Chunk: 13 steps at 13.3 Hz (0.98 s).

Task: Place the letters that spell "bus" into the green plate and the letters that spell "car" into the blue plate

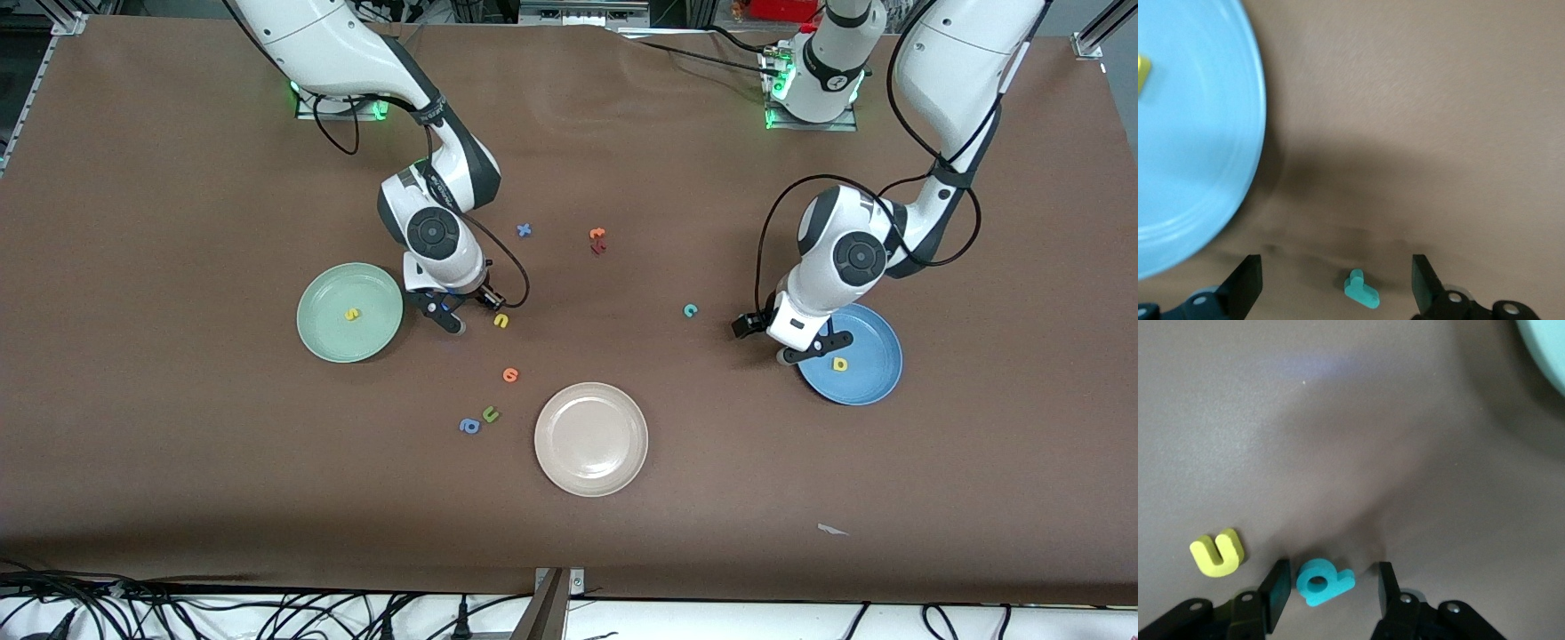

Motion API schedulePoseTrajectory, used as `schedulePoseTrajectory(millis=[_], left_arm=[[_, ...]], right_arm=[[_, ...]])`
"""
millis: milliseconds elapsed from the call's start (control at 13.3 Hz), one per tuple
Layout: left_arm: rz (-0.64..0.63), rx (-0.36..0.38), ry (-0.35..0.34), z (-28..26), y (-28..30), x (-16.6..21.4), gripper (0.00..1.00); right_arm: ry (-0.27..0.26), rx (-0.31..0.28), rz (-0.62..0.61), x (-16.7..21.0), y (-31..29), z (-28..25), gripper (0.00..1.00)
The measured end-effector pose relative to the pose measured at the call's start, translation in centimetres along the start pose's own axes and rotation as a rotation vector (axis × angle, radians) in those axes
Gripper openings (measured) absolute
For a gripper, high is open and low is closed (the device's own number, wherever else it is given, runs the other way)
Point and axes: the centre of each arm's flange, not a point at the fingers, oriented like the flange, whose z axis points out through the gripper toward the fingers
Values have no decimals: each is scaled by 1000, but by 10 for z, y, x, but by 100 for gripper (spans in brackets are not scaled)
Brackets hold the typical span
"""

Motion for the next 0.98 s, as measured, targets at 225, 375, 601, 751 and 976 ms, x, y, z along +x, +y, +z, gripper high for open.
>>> schedulePoseTrajectory(millis=[225,375,601,751,976], left_arm=[[-58,0,1,1,18,-14,93],[-64,1,-1,2,26,-21,86],[-71,4,-3,4,25,-23,72],[-79,1,0,7,22,-25,63],[-81,1,-2,12,19,-29,52]], right_arm=[[7,8,9,-10,-4,1,61],[15,12,8,-10,-5,1,56],[26,16,10,-5,-4,0,47],[46,10,-6,-1,-3,0,46],[56,10,-7,2,-3,-3,38]])
